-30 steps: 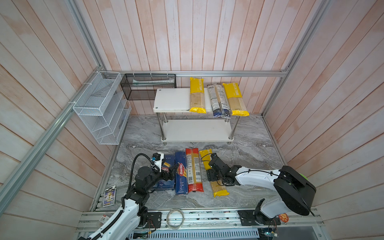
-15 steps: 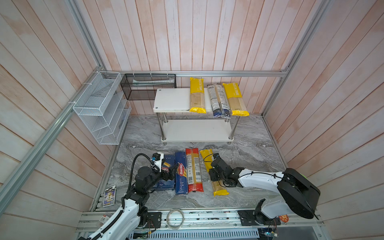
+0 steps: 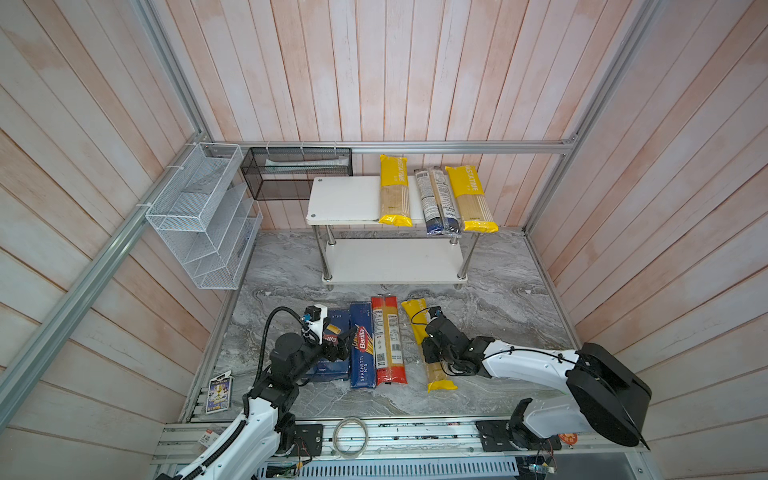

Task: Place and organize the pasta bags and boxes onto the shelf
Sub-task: 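Lower the right gripper onto the yellow bag's end and close, then lift the yellow PASTATIME bag upright with the right gripper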

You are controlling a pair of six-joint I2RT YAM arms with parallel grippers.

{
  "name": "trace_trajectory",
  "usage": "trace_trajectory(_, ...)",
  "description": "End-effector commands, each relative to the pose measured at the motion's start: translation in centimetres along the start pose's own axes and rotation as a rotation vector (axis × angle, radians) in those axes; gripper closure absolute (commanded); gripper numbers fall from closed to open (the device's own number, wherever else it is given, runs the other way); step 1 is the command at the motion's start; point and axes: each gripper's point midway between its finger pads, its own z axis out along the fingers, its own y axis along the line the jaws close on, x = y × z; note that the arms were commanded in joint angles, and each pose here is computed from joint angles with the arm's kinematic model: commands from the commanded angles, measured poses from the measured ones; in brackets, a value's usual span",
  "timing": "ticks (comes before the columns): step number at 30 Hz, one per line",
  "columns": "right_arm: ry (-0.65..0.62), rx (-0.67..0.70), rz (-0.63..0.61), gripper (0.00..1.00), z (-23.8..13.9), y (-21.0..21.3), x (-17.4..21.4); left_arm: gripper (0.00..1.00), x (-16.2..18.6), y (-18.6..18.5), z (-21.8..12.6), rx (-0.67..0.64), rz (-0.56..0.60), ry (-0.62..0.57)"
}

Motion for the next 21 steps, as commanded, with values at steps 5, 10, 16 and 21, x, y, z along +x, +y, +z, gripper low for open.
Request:
trace_trajectory(5, -0.035, -0.038, 0.02, 0.74, -0.7, 0.8, -1.1, 0.0, -0.8, -0.2, -0.1, 0.002, 0.012, -0.027)
trace_trajectory(10, -0.047, -0.032, 0.006, 0.78, -1.3, 1.0, -1.9, 0.0, -0.8, 0.0, -0.1, -0.007, 0.009, -0.029)
trace_trajectory(16, -0.097, -0.059, 0.024, 0.82, -2.1, 1.2, -2.7, 0.0, -0.8, 0.0, -0.1, -0.008, 0.009, -0.028)
trace_trajectory(21, -0.126, -0.093, 0.022, 0.85, -2.9, 1.7, -3.3, 0.0, -0.9, 0.0, -0.1, -0.012, 0.008, -0.03)
